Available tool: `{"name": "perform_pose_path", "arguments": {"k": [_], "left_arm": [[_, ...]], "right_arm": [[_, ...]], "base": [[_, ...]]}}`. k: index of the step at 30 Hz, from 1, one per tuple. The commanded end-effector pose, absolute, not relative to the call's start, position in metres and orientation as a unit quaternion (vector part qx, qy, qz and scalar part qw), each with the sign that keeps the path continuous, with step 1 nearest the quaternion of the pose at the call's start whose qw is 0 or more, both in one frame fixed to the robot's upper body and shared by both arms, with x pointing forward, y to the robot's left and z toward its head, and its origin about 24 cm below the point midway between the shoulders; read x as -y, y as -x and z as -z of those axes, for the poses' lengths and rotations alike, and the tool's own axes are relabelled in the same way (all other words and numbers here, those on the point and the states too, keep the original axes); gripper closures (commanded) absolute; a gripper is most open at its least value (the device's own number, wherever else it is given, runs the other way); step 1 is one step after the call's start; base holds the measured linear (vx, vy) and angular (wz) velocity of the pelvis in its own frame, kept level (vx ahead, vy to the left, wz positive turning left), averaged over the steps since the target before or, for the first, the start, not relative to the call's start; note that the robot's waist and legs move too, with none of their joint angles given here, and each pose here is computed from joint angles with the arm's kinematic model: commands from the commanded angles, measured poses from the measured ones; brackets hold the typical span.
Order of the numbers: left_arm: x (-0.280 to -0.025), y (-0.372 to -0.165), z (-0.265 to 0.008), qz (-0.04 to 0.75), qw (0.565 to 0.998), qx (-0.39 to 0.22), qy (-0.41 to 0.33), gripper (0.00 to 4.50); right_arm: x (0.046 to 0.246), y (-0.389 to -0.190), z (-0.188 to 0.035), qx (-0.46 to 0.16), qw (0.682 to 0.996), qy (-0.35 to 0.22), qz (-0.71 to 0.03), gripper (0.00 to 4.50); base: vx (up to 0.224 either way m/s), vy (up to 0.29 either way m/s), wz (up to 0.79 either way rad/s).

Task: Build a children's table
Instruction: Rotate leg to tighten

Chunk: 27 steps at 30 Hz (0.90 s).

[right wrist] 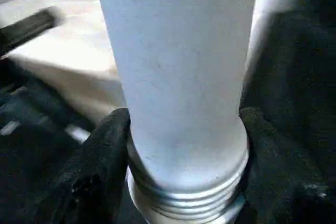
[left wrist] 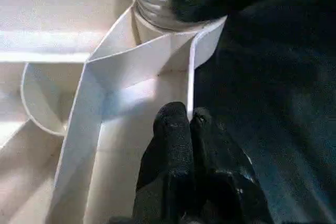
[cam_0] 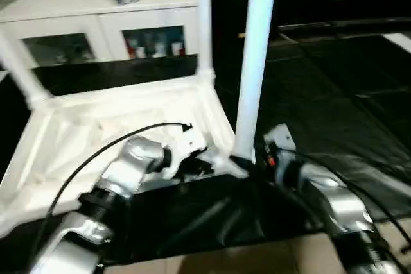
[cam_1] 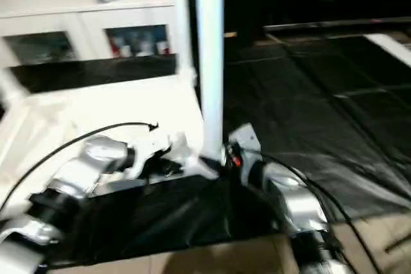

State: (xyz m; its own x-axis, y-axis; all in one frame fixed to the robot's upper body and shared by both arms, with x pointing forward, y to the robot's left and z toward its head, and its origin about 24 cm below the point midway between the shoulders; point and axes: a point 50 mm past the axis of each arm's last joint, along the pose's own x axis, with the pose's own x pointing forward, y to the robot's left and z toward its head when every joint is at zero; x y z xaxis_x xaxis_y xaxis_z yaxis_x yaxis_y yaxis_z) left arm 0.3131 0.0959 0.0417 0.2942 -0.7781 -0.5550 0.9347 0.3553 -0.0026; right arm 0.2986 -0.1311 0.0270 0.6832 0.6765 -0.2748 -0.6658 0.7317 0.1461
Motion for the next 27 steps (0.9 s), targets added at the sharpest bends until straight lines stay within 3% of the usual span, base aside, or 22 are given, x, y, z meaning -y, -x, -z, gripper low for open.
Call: {"name": "perform_pose_path", "arguments": {"k": [1,8,10,16,23,27], "left_arm": [[-0.062,-0.327,-0.063,0.494,0.841,-0.183,-0.125,4.5],[-0.049,-0.337,-0.074,0.426,0.884,-0.152,-0.115,4.5],[-0.053,-0.339,-0.073,0.424,0.883,-0.152,-0.13,4.5],[-0.061,-0.34,-0.069,0.42,0.881,-0.161,-0.145,4.5],[-0.084,-0.346,-0.066,0.419,0.874,-0.172,-0.176,4.5],[-0.093,-0.345,-0.064,0.444,0.856,-0.178,-0.196,4.5]], "right_arm": [[0.106,-0.302,-0.005,-0.21,0.921,-0.045,-0.324,1.78],[0.092,-0.319,-0.012,-0.209,0.933,-0.075,-0.284,1.78],[0.09,-0.318,-0.012,-0.205,0.931,-0.079,-0.293,1.22],[0.09,-0.318,-0.011,-0.194,0.933,-0.081,-0.291,0.63],[0.109,-0.305,-0.012,-0.163,0.926,-0.058,-0.336,0.03],[0.127,-0.296,-0.017,-0.148,0.914,-0.047,-0.374,0.03]], "base": [[-0.069,0.029,-0.05],[0.034,-0.046,-0.04],[0.055,0.002,-0.14],[0.0,0.0,0.0],[0.0,0.0,0.0],[0.0,0.0,0.0]]}}
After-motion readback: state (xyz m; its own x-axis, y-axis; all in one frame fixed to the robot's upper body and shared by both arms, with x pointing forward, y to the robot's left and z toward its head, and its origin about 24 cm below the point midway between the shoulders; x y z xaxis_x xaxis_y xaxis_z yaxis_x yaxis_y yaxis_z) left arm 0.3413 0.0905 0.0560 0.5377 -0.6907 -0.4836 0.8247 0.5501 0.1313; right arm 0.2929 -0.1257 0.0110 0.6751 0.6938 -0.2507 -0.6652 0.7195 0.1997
